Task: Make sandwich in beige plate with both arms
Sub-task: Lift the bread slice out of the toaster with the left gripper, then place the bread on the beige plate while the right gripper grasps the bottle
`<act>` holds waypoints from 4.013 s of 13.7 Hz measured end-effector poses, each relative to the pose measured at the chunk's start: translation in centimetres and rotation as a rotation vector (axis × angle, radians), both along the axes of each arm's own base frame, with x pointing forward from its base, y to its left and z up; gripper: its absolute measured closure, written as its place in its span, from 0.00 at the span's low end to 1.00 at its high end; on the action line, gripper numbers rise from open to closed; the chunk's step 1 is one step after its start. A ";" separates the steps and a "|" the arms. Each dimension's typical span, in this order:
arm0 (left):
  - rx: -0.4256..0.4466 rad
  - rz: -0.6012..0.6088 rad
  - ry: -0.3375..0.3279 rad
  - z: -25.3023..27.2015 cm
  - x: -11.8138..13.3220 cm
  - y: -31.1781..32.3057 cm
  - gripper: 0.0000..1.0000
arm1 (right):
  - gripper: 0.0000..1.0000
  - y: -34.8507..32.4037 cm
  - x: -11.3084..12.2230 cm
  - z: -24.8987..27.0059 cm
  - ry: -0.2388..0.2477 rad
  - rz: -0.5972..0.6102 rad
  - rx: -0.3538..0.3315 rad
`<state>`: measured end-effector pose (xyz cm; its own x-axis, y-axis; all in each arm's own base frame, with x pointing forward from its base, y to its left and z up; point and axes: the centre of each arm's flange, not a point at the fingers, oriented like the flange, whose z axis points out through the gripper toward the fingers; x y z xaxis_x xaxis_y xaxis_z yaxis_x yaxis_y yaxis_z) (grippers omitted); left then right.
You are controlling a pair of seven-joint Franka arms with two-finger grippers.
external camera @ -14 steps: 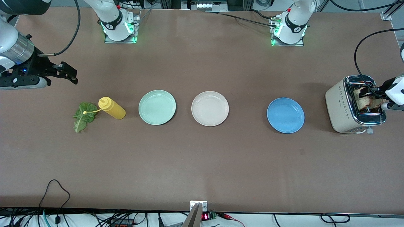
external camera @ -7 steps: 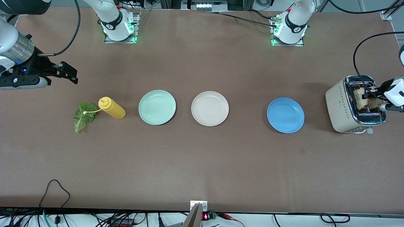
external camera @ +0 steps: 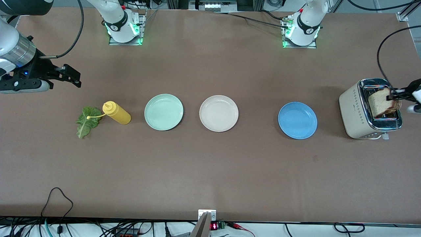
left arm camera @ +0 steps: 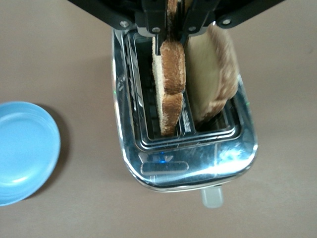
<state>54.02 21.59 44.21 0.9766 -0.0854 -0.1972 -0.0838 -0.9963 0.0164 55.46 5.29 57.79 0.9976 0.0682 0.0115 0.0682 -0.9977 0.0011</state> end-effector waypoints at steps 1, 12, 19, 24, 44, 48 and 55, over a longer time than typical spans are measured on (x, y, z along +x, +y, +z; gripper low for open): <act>-0.006 -0.008 0.016 2.5 0.0 -0.3 0.90 | 0.00 0.0 0.0 0.0 0.000 0.000 0.000; -0.063 -0.316 0.090 12.1 2.7 -17.8 0.90 | 0.00 -7.8 0.4 -3.5 -0.050 0.329 0.204; -0.328 -0.307 0.206 7.1 3.5 -32.7 0.90 | 0.00 -16.8 0.0 -13.2 -0.247 0.653 0.495; -0.658 -0.159 0.206 1.6 7.2 -34.5 0.90 | 0.00 -21.7 0.0 -24.4 -0.467 0.822 0.714; -1.112 -0.039 0.051 -25.1 3.5 -49.7 0.92 | 0.00 -15.8 -1.9 -49.0 -1.022 1.132 1.107; -1.099 -0.051 0.050 -26.8 1.9 -51.5 0.92 | 0.00 -13.7 -0.7 -48.5 -1.033 1.176 1.119; -1.088 -0.097 0.007 -27.6 1.7 -51.7 0.76 | 0.00 -9.8 0.3 -48.8 -1.077 1.163 1.150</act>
<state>55.68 -30.16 16.58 0.9555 -0.2939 0.0253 -0.1579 -0.4370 0.8855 55.80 -4.56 9.00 0.0291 0.0952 0.9950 0.9991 -0.0327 -0.0261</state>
